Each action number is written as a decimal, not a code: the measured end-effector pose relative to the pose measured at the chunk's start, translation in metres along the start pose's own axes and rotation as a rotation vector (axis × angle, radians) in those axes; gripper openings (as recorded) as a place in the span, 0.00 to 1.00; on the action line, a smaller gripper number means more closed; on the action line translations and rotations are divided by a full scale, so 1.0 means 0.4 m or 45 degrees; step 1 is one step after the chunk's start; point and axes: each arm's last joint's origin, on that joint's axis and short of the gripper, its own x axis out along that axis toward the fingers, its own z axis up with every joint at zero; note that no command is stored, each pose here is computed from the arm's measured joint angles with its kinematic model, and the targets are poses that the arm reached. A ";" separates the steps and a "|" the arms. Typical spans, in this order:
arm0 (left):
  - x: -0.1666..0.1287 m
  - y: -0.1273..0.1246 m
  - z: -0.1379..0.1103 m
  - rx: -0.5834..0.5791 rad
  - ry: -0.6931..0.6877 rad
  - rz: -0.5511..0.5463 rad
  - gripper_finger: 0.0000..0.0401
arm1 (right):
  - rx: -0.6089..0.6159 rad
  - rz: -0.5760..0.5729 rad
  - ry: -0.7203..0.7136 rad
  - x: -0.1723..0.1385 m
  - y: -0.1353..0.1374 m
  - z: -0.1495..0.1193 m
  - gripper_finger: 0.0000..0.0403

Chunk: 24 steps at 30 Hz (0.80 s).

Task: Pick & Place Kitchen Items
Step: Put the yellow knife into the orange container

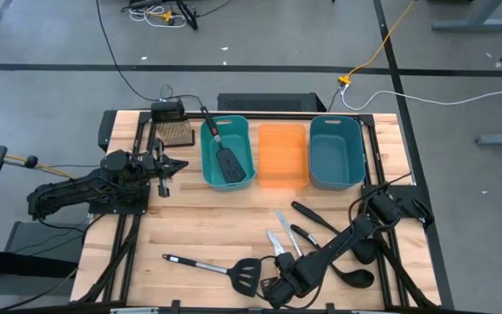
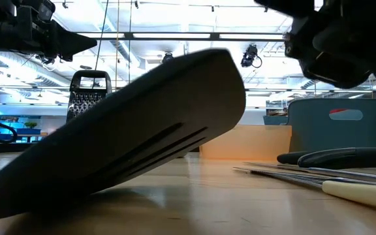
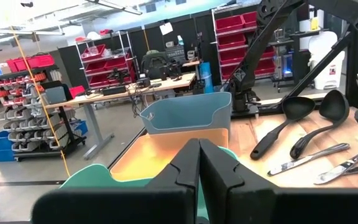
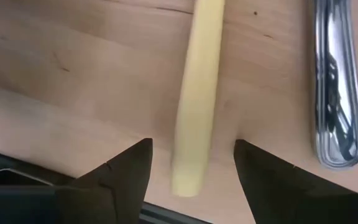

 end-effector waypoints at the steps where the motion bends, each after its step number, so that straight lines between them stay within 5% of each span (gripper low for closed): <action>1: 0.000 0.000 0.000 0.000 0.000 0.000 0.04 | 0.001 -0.015 0.007 0.009 -0.001 0.001 0.60; 7: 0.000 0.000 0.001 0.013 -0.003 -0.002 0.02 | -0.012 -0.059 0.007 0.030 -0.007 0.004 0.55; 16: 0.000 0.000 0.000 0.013 -0.003 -0.002 0.04 | -0.090 -0.092 -0.009 0.033 -0.015 0.005 0.23; 24: 0.000 0.000 0.000 0.012 -0.003 -0.003 0.03 | -0.155 -0.055 -0.043 0.014 -0.013 0.003 0.21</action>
